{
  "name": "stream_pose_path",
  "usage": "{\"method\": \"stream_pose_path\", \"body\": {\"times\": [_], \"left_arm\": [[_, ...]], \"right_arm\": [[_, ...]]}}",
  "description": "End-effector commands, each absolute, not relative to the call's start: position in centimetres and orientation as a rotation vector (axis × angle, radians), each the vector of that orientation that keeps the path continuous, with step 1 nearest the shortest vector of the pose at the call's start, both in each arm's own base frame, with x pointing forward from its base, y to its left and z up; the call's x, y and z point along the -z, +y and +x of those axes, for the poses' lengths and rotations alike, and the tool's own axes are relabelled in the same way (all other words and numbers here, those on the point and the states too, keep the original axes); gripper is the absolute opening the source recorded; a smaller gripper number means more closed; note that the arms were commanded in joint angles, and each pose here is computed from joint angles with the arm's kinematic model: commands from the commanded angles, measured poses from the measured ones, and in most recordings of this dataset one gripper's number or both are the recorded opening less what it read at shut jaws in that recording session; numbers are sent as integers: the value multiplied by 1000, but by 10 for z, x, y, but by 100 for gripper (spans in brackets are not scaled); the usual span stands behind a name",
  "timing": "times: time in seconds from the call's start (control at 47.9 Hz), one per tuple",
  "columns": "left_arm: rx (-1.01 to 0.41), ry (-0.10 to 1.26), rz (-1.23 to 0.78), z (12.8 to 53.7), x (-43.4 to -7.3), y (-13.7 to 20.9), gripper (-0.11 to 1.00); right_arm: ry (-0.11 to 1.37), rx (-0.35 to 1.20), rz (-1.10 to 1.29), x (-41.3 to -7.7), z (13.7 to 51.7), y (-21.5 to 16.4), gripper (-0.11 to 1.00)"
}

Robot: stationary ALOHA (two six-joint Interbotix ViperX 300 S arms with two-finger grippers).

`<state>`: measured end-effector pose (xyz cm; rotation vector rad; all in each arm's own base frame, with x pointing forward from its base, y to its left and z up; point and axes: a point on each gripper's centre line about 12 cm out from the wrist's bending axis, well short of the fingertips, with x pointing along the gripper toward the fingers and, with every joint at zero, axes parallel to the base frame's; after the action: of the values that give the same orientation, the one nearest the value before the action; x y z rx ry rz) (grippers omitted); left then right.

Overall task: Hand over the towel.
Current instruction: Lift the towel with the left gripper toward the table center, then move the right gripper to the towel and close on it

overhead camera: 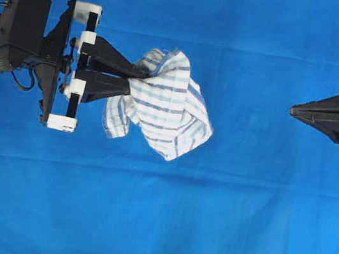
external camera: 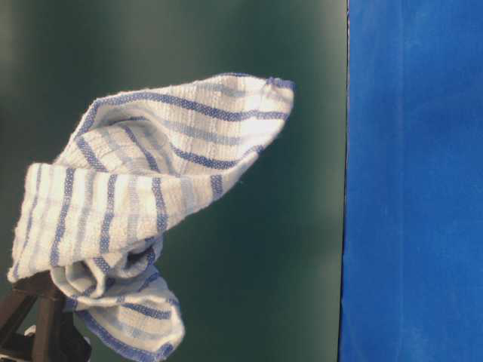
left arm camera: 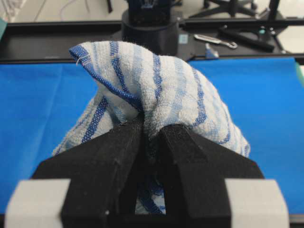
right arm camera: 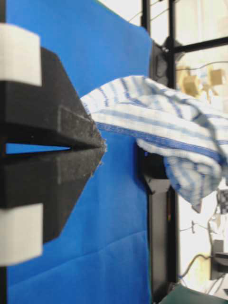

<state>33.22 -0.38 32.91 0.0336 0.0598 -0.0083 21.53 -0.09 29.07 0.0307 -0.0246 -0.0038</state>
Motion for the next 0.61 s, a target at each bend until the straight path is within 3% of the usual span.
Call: {"method": "stream_pose_path", "body": {"times": [0.0,0.063,0.188,0.292,0.585], "left_arm": [[13,15,36,333,-344,-5,8],[12,17,35,333,-343,-5,8],[13,23,36,334,-342,-5,8],[12,21,35,333,-342,-5,8],[12,24,35,333,-340,-5,8]], "right_arm": [[-46,4,38,-302,225,-1,1],[-35,5,41,-303,233,-1,7],[1,6,41,-304,257,-1,46],[15,7,41,-305,282,-2,70],[14,-14,40,-308,355,5,70]]}}
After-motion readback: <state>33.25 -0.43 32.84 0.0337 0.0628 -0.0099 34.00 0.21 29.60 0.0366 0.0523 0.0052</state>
